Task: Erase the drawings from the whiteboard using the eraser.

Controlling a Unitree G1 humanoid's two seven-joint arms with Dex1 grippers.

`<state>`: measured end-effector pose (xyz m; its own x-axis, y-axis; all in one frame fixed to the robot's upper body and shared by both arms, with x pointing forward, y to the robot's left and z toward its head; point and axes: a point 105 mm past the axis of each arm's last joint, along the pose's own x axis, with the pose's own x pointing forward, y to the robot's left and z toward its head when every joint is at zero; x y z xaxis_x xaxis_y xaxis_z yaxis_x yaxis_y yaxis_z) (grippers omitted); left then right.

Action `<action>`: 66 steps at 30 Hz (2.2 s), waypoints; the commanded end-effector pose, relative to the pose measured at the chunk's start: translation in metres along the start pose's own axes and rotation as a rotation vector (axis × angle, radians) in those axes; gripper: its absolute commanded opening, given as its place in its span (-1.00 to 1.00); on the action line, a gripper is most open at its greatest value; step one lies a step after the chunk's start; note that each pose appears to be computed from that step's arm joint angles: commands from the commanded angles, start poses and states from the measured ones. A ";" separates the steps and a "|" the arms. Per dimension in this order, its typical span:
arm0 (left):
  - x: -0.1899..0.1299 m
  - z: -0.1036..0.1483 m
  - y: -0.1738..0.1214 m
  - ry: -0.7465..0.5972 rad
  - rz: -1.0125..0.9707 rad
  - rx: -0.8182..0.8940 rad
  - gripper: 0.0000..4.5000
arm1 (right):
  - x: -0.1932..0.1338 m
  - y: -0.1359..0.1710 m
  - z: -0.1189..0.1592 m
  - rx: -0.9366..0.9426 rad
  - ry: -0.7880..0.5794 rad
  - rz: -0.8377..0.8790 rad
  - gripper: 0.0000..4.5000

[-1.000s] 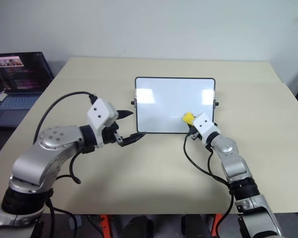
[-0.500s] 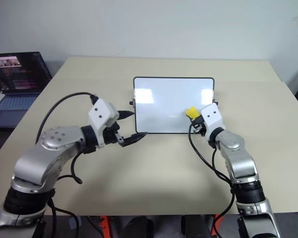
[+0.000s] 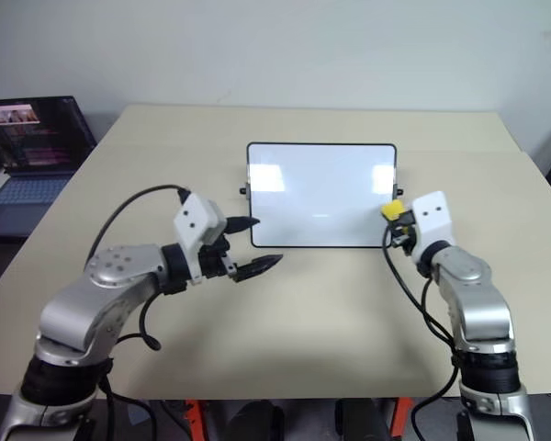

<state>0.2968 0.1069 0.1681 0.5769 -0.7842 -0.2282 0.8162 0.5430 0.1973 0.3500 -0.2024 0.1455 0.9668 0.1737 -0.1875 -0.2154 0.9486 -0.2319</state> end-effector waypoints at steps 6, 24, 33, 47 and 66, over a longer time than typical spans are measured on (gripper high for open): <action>0.007 0.006 -0.025 -0.059 -0.164 -0.013 1.00 | -0.012 -0.032 -0.025 0.062 0.069 -0.158 -0.39; 0.022 -0.015 -0.046 -0.081 -0.276 0.075 1.00 | -0.011 -0.041 -0.064 0.136 0.170 -0.234 -0.39; 0.023 -0.012 -0.044 -0.095 -0.264 0.101 1.00 | -0.008 -0.040 -0.065 0.155 0.180 -0.225 -0.39; 0.021 -0.010 -0.038 -0.102 -0.243 0.117 1.00 | -0.003 -0.036 -0.043 0.345 0.182 -0.178 -0.39; 0.021 -0.012 -0.034 -0.093 -0.233 0.117 1.00 | -0.001 -0.033 -0.047 0.371 0.201 -0.177 -0.09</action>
<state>0.2804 0.0749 0.1329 0.3551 -0.9083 -0.2212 0.9273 0.3123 0.2062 0.3477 -0.2440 0.0951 0.9123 -0.0146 -0.4092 0.0484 0.9962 0.0723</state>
